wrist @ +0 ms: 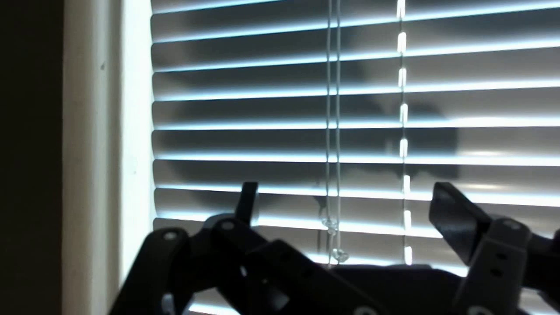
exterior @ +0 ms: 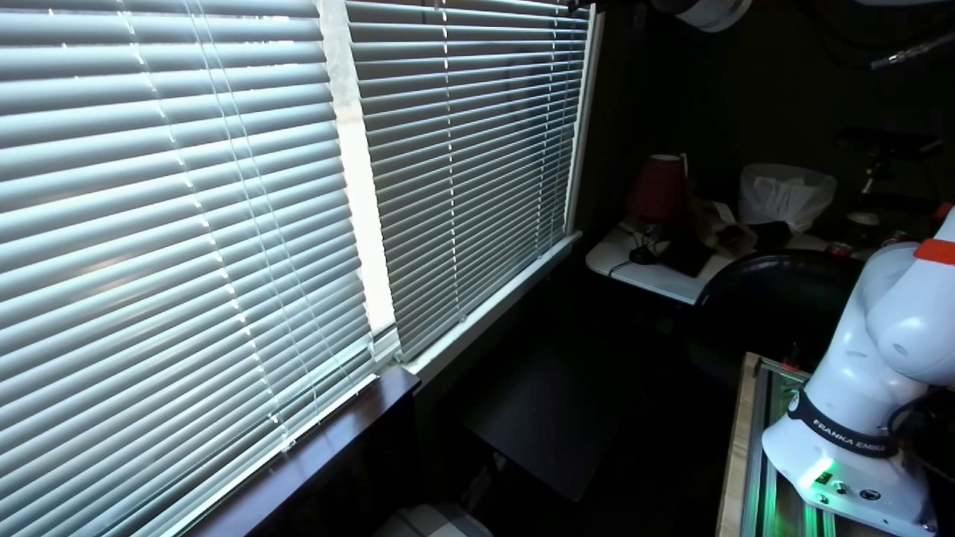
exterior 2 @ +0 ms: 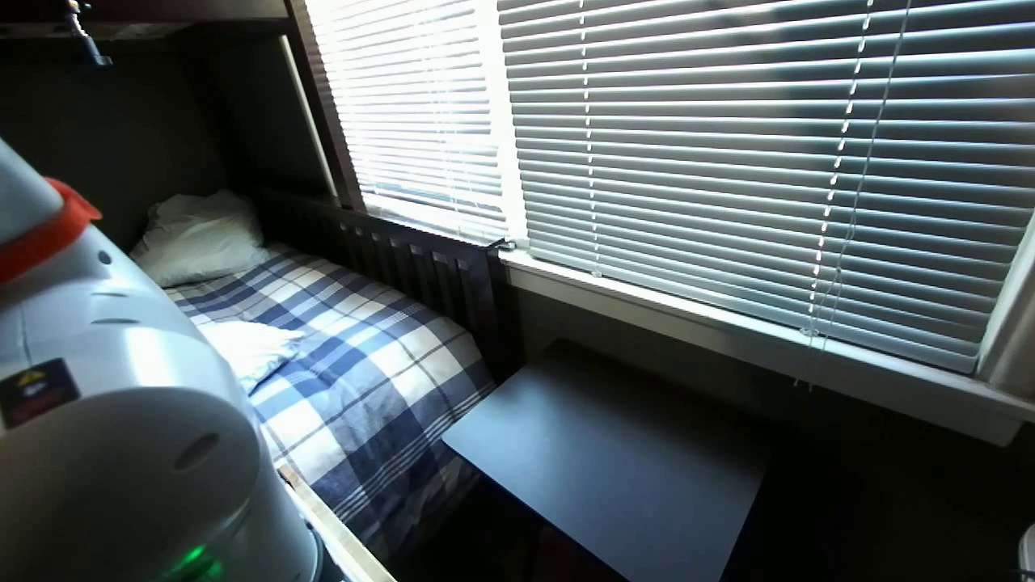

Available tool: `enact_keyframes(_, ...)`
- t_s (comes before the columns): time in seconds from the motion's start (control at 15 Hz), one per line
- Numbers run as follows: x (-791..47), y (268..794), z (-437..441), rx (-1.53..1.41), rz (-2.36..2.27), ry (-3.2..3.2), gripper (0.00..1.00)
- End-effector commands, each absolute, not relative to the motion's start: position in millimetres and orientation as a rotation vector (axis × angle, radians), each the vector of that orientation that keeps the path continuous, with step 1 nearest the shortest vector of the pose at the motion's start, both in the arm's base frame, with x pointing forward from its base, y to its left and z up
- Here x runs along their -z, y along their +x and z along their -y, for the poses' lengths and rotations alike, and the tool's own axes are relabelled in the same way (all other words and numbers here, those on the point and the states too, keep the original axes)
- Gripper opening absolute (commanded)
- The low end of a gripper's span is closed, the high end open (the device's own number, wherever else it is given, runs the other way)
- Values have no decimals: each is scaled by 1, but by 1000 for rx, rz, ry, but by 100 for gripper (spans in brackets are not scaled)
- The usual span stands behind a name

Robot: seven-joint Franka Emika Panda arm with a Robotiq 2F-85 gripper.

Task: Open the blinds on the right window.

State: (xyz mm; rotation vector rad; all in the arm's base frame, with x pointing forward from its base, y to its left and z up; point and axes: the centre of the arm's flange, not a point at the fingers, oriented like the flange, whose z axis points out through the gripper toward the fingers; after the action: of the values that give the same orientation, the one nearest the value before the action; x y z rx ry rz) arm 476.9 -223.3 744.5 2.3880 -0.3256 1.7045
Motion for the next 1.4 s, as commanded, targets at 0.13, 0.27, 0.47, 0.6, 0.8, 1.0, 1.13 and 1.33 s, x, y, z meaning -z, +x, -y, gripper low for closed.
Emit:
enact_keyframes(0.13, -751, 501, 239, -1752, 361, 2387, 95)
enact_keyframes(0.27, -750, 508, 236, -1760, 347, 2404, 70)
enact_keyframes(0.47, -749, 514, 234, -1766, 333, 2410, 53)
enact_keyframes(0.6, -749, 515, 234, -1773, 325, 2410, 37)
enact_keyframes(0.8, -749, 513, 238, -1758, 337, 2426, 14)
enact_keyframes(1.0, -745, 508, 239, -1710, 354, 2459, 0)
enact_keyframes(1.13, -742, 504, 237, -1654, 360, 2512, 0)
enact_keyframes(1.33, -738, 493, 233, -1545, 365, 2596, 0)
